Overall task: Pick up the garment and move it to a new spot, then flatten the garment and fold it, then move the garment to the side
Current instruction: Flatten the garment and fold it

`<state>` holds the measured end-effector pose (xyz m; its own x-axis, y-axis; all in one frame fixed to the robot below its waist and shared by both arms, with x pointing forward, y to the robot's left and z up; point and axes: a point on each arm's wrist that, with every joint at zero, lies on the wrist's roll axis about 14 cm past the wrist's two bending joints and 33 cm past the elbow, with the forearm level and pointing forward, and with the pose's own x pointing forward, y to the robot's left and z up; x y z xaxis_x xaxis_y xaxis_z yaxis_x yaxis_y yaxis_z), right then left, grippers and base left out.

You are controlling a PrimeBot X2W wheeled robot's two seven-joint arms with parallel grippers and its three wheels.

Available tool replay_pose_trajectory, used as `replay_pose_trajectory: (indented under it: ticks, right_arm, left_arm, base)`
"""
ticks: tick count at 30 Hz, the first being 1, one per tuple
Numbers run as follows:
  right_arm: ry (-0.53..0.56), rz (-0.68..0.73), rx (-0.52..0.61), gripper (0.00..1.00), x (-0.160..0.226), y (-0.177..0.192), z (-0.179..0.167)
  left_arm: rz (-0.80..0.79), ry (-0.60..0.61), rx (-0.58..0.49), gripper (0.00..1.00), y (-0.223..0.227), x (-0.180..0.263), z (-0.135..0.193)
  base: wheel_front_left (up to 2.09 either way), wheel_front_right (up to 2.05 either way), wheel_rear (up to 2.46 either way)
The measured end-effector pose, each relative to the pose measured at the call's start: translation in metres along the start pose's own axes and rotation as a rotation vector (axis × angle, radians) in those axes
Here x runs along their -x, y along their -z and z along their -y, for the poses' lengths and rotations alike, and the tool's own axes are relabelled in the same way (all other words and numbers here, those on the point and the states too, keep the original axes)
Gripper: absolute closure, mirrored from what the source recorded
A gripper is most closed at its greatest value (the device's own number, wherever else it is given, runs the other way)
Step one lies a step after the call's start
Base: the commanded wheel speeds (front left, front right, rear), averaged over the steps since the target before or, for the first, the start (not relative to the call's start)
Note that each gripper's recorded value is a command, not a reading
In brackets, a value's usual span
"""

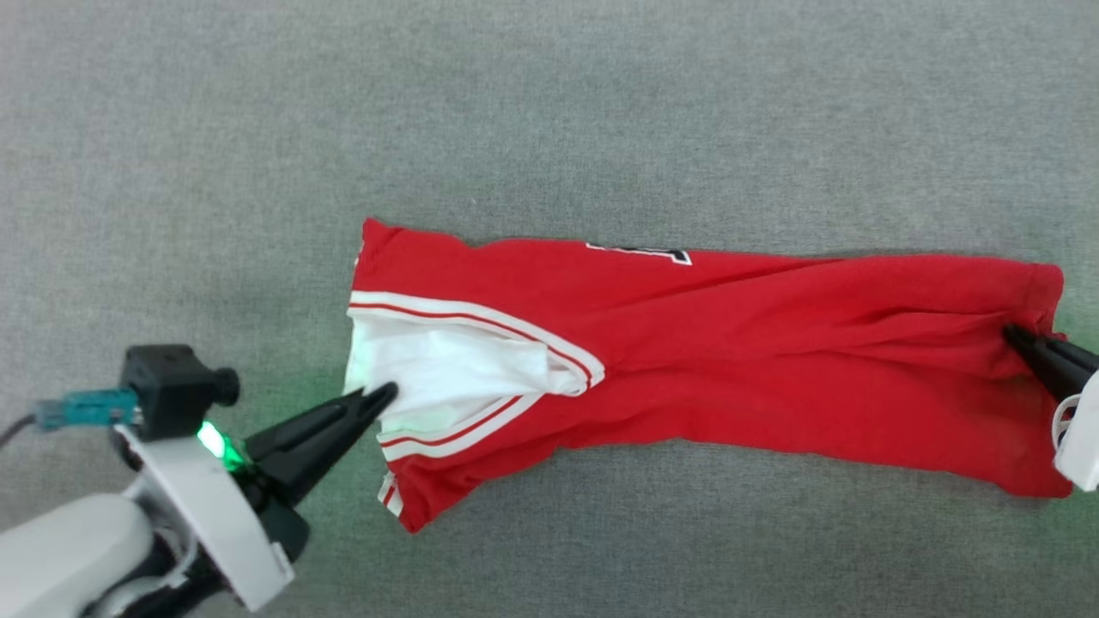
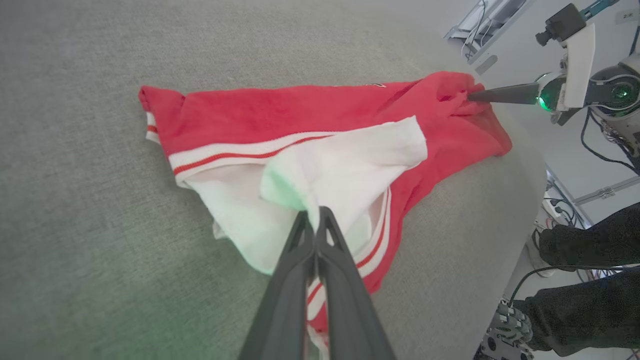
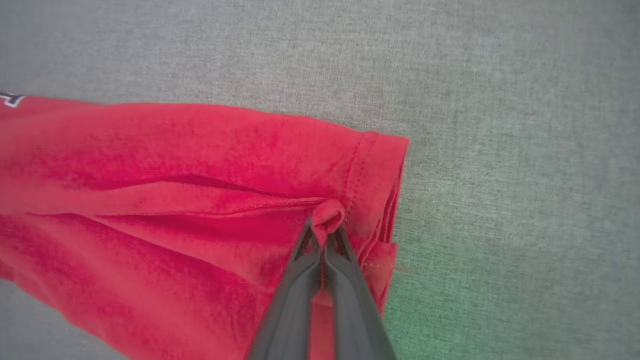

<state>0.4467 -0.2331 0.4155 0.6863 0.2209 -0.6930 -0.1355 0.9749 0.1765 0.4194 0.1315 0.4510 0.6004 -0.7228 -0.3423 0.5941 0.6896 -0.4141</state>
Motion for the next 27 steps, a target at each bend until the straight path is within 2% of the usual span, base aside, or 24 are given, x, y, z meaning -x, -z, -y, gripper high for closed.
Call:
replay_pose_trajectory:
  ticks: [10, 19, 20, 21, 22, 23, 24, 25, 27]
  right_arm:
    - [0.026, -0.018, -0.020, 1.00, -0.017, 0.026, 0.004]
    - [0.029, 0.004, -0.025, 1.00, -0.025, 0.031, 0.003]
    - [0.029, 0.011, -0.025, 0.81, -0.024, 0.030, 0.003]
    - [0.030, 0.017, -0.025, 0.64, -0.023, 0.030, 0.003]
    - [0.030, 0.021, -0.024, 0.51, -0.022, 0.029, 0.003]
    - [0.030, 0.028, -0.022, 0.28, -0.020, 0.027, 0.003]
    - [0.030, 0.036, -0.020, 0.00, -0.018, 0.026, 0.003]
    - [0.029, 0.040, -0.019, 0.00, -0.016, 0.025, 0.003]
    - [0.023, 0.051, -0.025, 0.00, -0.010, 0.022, 0.001]
  left_arm:
    - [-0.034, -0.045, -0.002, 1.00, 0.036, -0.018, -0.018]
    - [-0.026, -0.058, 0.014, 1.00, 0.044, -0.029, -0.020]
    - [-0.020, -0.059, 0.014, 1.00, 0.043, -0.029, -0.019]
    - [-0.011, -0.057, 0.017, 0.82, 0.041, -0.030, -0.017]
    - [0.002, -0.056, 0.022, 0.65, 0.038, -0.031, -0.015]
    - [0.016, -0.055, 0.023, 0.36, 0.034, -0.031, -0.013]
    - [0.032, -0.056, 0.026, 0.07, 0.029, -0.031, -0.011]
    - [0.046, -0.058, 0.033, 0.00, 0.026, -0.029, -0.010]
    - [0.076, -0.061, 0.038, 0.00, 0.019, -0.026, -0.006]
  base:
    - [0.00, 0.00, 0.00]
    - [0.00, 0.00, 0.00]
    - [0.00, 0.00, 0.00]
    - [0.00, 0.00, 0.00]
    - [0.00, 0.00, 0.00]
    - [0.00, 0.00, 0.00]
    - [0.00, 0.00, 0.00]
    - [0.00, 0.00, 0.00]
    - [0.00, 0.00, 0.00]
